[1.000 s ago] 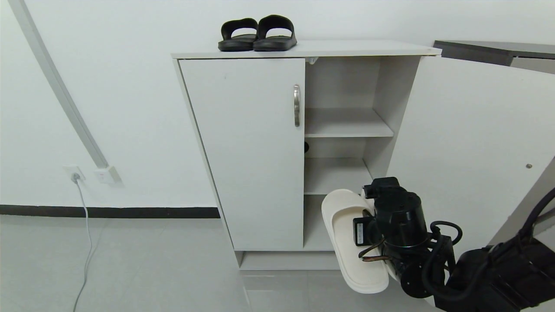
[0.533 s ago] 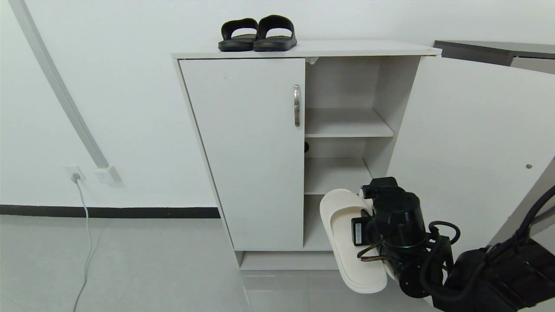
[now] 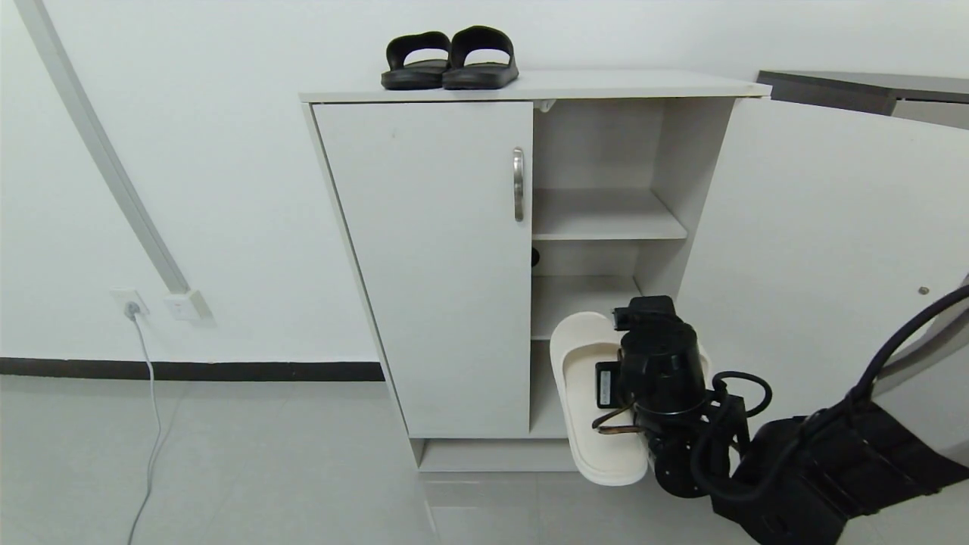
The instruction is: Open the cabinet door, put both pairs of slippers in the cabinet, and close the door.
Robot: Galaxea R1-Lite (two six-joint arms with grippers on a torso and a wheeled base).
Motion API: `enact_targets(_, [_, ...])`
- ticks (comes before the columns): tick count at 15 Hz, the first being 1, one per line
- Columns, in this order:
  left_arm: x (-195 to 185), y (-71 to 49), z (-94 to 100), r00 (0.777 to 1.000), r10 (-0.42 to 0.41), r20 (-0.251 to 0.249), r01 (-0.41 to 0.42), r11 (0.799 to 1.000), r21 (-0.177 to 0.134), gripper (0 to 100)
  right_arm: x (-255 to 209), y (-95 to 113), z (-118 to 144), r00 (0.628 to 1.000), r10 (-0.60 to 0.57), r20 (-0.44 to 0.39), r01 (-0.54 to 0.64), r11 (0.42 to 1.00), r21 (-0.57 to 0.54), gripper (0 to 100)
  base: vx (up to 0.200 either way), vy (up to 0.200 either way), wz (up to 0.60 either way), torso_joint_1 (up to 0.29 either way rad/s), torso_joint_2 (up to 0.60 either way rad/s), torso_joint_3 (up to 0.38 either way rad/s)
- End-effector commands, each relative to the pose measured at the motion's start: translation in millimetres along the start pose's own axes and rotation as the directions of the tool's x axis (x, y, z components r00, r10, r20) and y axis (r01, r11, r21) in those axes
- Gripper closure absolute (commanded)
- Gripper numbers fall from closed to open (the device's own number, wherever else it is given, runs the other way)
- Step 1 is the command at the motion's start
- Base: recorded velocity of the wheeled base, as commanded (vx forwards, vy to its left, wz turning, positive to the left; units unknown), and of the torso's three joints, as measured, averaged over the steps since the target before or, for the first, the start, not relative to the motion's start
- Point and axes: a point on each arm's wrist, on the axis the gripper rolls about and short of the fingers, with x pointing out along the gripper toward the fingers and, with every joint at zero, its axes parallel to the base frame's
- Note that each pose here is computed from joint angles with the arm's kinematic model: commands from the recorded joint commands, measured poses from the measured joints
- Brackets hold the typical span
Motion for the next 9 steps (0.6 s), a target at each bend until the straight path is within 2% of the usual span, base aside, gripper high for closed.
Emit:
enact_targets(1, [0.2,0.0,0.1,1.000,0.000,-0.003,0.000,1.000,0.000,100,14.7,25.2,-9.0,1.000,-0.028,0.007,0.028,0.999,0.023,100,0.000,0.000,0.00,0.000,0.00,0.000])
enact_targets(4, [0.2,0.0,0.1,1.000,0.000,-0.003,0.000,1.000,0.000,100,14.4,30.4,-8.3,1.000,-0.023,-0.003,0.023,0.999,0.036,100,0.000,0.000,0.00,0.000,0.00,0.000])
enact_targets(9, [0.2,0.0,0.1,1.000,0.002,-0.003,-0.002,1.000,-0.003,100,13.8,29.7,-8.0,1.000,-0.025,-0.003,0.025,0.999,0.037,100,0.000,-0.200,0.00,0.003,0.00,0.006])
